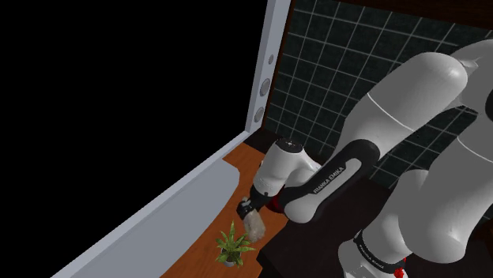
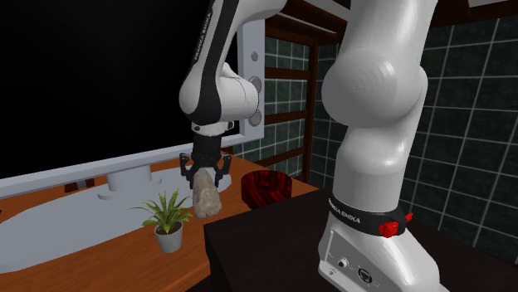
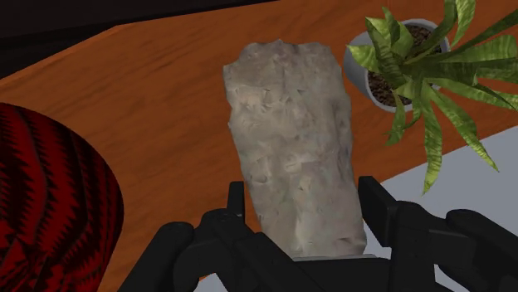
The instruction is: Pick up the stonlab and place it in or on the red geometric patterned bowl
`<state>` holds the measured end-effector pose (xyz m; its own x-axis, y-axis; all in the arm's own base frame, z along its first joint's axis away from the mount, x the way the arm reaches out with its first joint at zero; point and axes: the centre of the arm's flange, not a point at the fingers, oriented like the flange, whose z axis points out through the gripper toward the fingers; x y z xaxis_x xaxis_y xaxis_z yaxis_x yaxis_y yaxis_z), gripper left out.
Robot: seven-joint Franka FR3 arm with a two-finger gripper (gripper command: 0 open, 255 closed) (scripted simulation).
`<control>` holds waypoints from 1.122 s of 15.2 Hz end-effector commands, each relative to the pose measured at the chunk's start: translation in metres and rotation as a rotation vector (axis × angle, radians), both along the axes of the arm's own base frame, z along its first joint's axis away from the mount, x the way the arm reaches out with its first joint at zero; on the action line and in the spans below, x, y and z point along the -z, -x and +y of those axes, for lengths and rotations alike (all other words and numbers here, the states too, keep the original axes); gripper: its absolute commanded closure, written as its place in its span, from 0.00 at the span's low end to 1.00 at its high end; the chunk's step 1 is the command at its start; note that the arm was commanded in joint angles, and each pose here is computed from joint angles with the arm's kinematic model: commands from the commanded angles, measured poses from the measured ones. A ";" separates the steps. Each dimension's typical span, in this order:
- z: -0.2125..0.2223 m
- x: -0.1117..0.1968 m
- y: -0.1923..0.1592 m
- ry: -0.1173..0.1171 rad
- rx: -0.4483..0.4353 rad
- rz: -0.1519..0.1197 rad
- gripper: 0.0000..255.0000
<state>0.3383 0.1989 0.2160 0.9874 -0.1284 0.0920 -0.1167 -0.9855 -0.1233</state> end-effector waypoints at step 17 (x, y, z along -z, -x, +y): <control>-0.092 -0.056 -0.011 0.000 0.000 0.000 1.00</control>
<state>0.3497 0.1209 0.2727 0.9872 -0.1305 0.0914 -0.1189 -0.9853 -0.1227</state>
